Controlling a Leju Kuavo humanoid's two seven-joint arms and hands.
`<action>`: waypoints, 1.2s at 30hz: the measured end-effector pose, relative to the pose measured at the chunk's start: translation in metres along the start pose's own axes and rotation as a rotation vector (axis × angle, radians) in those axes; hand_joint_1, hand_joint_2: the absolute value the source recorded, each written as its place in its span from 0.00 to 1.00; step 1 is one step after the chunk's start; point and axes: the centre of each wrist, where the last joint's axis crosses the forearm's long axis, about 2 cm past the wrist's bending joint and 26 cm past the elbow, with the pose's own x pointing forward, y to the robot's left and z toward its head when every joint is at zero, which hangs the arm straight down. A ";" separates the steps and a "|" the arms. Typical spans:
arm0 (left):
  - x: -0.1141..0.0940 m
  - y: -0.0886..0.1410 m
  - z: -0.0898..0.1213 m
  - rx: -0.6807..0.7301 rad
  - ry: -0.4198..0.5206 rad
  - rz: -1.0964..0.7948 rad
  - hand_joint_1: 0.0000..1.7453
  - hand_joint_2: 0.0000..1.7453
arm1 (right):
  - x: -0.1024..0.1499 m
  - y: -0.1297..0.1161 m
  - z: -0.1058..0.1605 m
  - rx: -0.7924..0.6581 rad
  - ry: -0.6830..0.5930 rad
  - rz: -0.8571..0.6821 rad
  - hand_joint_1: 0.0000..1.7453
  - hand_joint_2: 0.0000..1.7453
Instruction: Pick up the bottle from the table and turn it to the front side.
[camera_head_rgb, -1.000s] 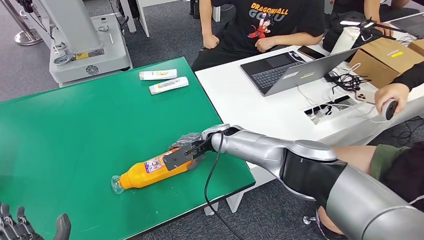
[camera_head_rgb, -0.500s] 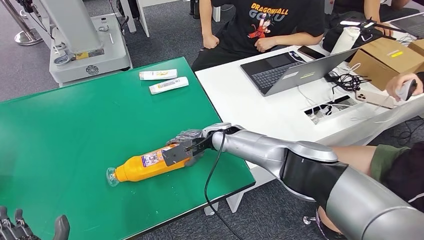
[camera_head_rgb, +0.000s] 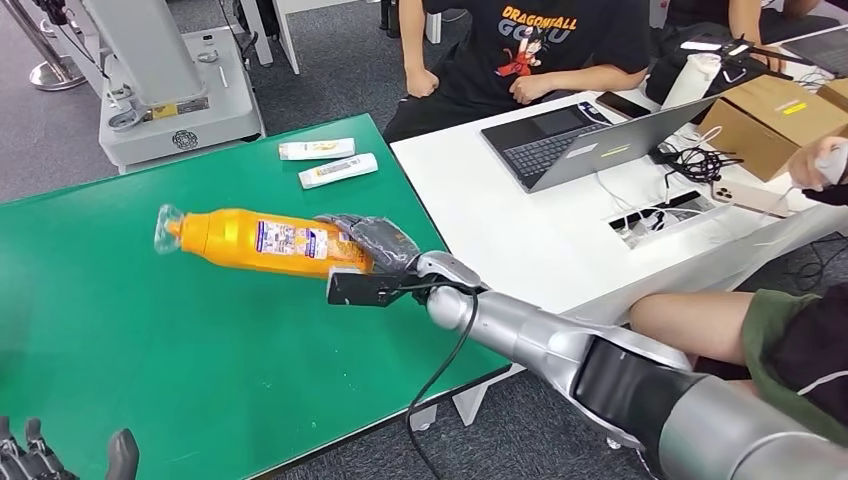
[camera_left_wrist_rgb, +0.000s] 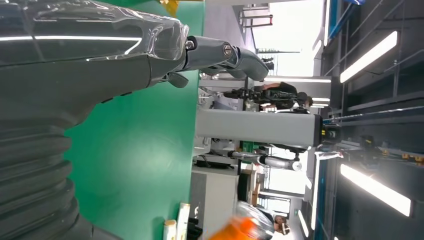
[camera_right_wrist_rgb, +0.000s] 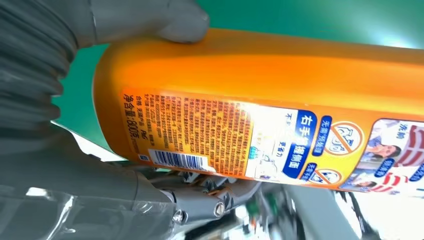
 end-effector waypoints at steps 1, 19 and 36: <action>0.000 0.000 -0.002 -0.002 -0.008 -0.002 0.00 1.00 | 0.004 0.003 0.005 -0.055 -0.014 -0.013 1.00 1.00; -0.008 -0.007 -0.055 -0.214 0.012 0.144 0.00 1.00 | 0.076 0.035 0.043 -0.330 -0.128 -0.223 1.00 1.00; -0.019 -0.007 -0.074 -0.299 0.055 0.171 0.00 1.00 | 0.075 0.038 0.030 -0.309 -0.123 -0.256 1.00 1.00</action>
